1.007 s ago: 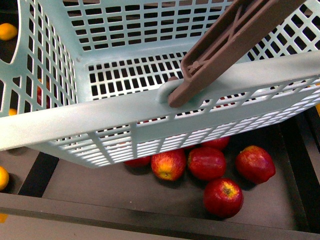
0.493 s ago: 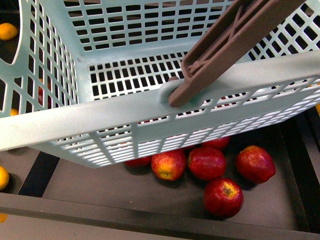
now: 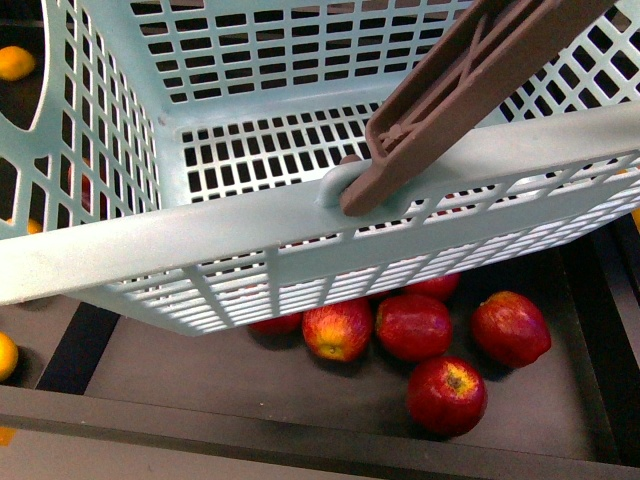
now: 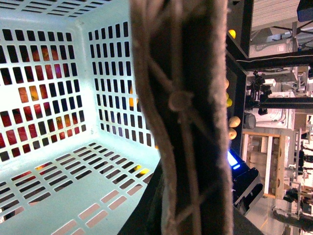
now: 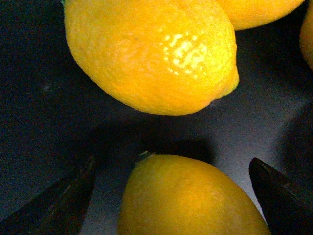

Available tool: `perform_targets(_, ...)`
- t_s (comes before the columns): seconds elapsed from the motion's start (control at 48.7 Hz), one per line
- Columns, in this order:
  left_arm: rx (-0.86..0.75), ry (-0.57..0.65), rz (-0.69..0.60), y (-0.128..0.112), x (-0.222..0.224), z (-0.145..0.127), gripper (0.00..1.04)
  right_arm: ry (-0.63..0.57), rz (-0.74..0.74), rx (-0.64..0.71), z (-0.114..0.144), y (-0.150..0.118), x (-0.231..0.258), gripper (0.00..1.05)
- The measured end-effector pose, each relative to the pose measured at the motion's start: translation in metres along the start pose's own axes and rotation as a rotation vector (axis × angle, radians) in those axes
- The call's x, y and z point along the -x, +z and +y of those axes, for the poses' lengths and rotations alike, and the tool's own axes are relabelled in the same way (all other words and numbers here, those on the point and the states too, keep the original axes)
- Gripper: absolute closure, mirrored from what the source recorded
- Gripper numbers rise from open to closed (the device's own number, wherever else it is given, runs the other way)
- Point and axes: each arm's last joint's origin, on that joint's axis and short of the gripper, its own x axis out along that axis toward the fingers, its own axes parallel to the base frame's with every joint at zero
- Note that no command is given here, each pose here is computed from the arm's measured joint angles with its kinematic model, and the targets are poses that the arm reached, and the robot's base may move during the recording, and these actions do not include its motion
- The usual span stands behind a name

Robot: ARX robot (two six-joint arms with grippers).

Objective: Pick lemon and mango into basket

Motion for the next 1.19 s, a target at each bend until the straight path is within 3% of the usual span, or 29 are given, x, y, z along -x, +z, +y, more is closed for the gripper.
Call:
perform_targets(0.144,0.000,0.000,0.000,0.000,0.000,0.000,0.99,-0.016,0.012,-0.003,-0.002,-0.002,-0.001,0.40)
perform_targets(0.658,0.000,0.000,-0.001,0.000,0.000,0.000,0.99,0.071,0.011,-0.061,0.000,-0.016,0.039,0.42)
perform_targets(0.925,0.000,0.000,0.000,0.000,0.000,0.000,0.99,0.251,-0.177,-0.056,0.019,0.012,0.167,0.42)
perform_targets(1.192,0.000,0.001,-0.001,0.000,0.000,0.000,0.99,0.415,-0.265,-0.056,0.053,-0.005,0.289,0.42)
